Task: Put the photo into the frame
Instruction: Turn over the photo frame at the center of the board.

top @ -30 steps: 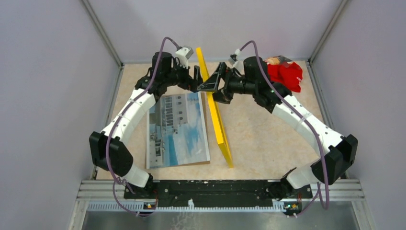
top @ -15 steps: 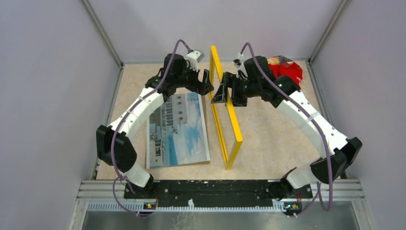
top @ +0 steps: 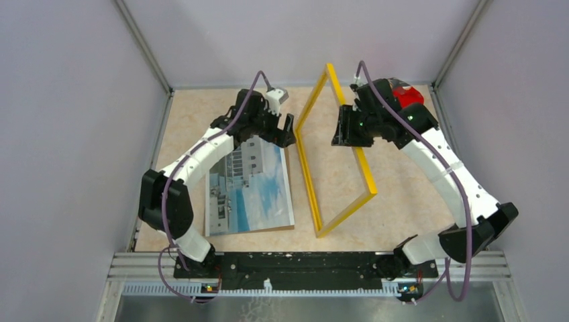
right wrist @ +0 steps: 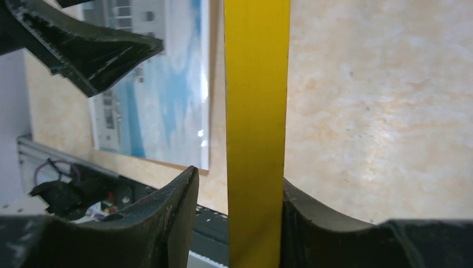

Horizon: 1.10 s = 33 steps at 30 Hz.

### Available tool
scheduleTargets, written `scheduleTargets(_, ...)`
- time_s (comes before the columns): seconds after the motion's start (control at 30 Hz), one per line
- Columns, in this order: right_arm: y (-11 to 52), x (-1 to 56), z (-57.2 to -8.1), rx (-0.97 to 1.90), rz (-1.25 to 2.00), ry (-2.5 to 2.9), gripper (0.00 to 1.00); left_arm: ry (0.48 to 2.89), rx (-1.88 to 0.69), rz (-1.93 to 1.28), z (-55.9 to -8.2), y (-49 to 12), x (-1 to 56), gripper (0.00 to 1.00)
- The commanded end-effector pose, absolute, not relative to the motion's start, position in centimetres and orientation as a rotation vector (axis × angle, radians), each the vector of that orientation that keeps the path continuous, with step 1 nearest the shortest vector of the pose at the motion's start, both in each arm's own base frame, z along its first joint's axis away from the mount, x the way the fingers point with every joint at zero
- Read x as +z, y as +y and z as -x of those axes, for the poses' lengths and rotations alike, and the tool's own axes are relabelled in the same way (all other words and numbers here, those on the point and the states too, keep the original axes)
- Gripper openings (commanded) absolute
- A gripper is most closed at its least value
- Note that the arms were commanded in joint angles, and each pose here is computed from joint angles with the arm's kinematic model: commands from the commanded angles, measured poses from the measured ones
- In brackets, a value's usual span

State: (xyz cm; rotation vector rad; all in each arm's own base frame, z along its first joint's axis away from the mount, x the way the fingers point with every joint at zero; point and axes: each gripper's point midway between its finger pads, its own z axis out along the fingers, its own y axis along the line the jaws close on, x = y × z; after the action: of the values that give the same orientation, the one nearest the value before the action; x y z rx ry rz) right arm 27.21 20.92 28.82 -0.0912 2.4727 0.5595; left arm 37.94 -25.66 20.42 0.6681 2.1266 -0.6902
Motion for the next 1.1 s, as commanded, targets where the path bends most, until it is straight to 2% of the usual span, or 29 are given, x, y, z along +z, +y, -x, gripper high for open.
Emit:
scheduleTargets(0.0,16.5,28.4,-26.5,0.344,0.070,2.447,0.44,2.159,-0.678,-0.707,-37.1,-25.5,17.9,0.99)
scheduleTargets(0.03,15.9,28.2,-26.3,0.319,0.064,2.446,0.42,2.178,-0.672,-0.709,-36.8,-25.5,17.1,0.99)
scheduleTargets(0.17,14.3,26.4,-25.6,0.241,0.056,2.456,0.12,2.220,-0.645,-0.767,-35.6,-25.5,13.7,0.99)
scheduleTargets(0.3,13.1,23.8,-24.8,0.177,0.074,2.479,0.00,2.281,-0.620,-0.822,-34.6,-25.5,10.6,0.98)
scheduleTargets(0.57,12.7,19.8,-24.8,0.104,0.132,2.545,0.00,2.319,-0.560,-0.896,-33.8,-24.6,8.5,0.98)
scheduleTargets(0.8,11.3,17.8,-25.9,-0.004,0.028,2.571,0.00,2.314,-0.508,-0.932,-33.7,-23.7,8.3,0.98)
scheduleTargets(1.07,7.4,11.6,-26.3,-0.245,-0.054,2.631,0.00,2.302,-0.471,-0.972,-33.6,-23.2,8.5,0.98)
